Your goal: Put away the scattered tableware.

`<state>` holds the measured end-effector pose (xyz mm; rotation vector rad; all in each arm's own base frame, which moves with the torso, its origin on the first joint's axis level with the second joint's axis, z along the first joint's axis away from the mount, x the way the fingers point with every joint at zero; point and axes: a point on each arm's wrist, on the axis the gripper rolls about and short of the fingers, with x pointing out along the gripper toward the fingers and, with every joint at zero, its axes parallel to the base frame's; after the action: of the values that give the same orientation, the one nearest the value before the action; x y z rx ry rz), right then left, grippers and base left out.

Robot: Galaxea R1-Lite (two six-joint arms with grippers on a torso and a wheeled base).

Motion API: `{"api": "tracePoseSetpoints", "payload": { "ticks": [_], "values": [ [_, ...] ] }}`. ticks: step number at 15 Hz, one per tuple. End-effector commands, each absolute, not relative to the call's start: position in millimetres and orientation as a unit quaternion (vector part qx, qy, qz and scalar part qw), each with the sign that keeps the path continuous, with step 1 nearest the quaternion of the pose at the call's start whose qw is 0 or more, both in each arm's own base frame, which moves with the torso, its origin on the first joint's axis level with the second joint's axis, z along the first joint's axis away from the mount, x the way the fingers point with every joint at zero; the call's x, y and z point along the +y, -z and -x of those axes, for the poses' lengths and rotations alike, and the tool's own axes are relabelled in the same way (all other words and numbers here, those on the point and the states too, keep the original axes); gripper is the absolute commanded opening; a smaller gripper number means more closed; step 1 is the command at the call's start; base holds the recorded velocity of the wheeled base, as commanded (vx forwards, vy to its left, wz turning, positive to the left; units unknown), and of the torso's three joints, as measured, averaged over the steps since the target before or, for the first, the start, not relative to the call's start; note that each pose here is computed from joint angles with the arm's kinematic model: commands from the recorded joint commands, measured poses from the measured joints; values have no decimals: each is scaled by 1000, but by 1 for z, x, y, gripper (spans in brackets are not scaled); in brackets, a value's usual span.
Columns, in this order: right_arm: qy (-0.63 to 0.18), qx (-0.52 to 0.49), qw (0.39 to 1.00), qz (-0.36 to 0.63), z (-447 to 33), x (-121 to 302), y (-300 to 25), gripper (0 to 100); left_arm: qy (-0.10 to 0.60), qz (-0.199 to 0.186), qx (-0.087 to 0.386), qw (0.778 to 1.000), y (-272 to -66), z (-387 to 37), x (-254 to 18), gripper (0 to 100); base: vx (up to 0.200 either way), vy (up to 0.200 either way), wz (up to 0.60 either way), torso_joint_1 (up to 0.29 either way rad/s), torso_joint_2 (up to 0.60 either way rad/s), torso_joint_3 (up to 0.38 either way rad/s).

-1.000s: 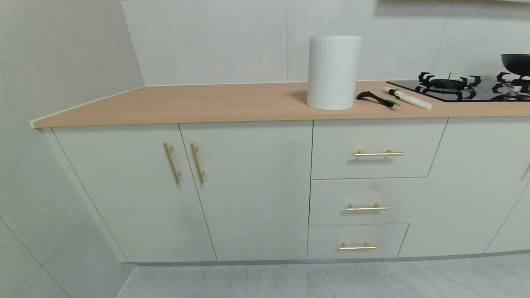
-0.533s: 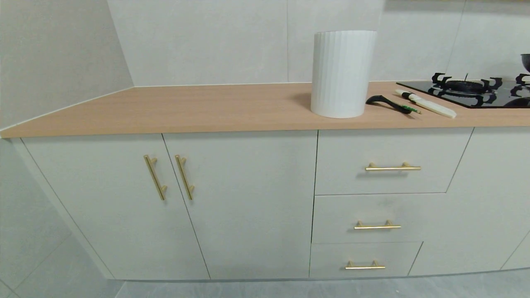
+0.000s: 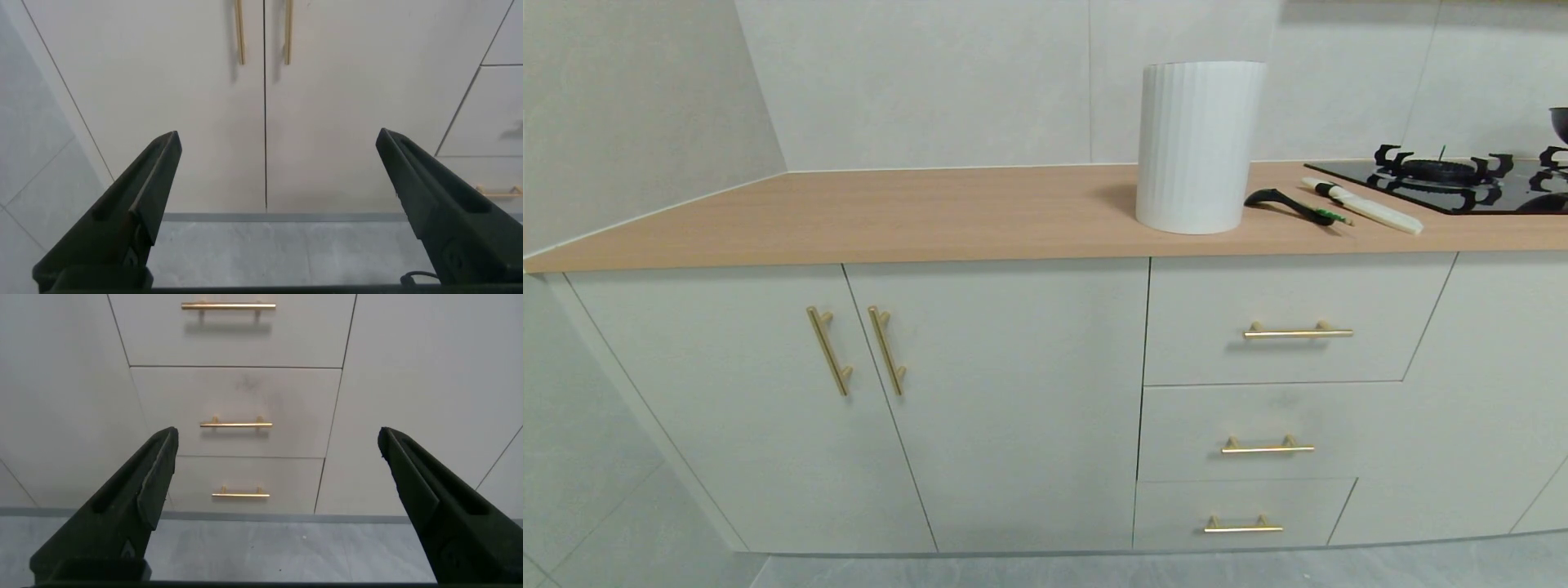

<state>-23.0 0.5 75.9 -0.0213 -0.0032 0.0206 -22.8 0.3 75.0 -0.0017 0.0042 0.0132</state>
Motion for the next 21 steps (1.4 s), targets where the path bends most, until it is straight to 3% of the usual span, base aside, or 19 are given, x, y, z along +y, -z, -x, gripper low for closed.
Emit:
{"api": "tracePoseSetpoints", "payload": {
  "ticks": [1, 3, 5, 6, 10, 13, 16, 21],
  "values": [
    [-11, -1, 1000, 11, 23, 1, -76, 100, -7, 1, 2, 1000, -75, 23, 0, 100, 0, 0, 0, 0, 0, 0],
    [-10, -9, 1000, 13, 24, 1, -80, 100, -7, 1, 2, 1000, -75, 23, 0, 100, 0, 0, 0, 0, 0, 0],
    [-24, -56, 998, -10, 36, 0, -124, 100, -6, 1, 2, 1000, -75, 23, 0, 100, 0, 0, 0, 0, 0, 0],
    [-36, -34, 999, -10, 33, 0, -129, 100, -7, 1, 2, 1000, -75, 23, 0, 100, 0, 0, 0, 0, 0, 0],
    [-119, 180, 976, 12, -23, 5, -138, 100, -7, 1, 2, 1000, -75, 23, 0, 100, 0, 0, 0, 0, 0, 0],
    [-127, 291, 948, 21, -84, 16, -146, 100, -7, 2, 2, 1000, -75, 23, 0, 100, 0, 0, 0, 0, 0, 0],
    [-123, 360, 924, 25, -152, 27, -128, 100, -7, 1, 2, 1000, -75, 23, 0, 100, 0, 0, 0, 0, 0, 0],
    [-114, 392, 913, 25, -253, 43, -71, 100, -7, 1, 2, 1000, -75, 23, 0, 100, 0, 0, 0, 0, 0, 0]
  ]
}}
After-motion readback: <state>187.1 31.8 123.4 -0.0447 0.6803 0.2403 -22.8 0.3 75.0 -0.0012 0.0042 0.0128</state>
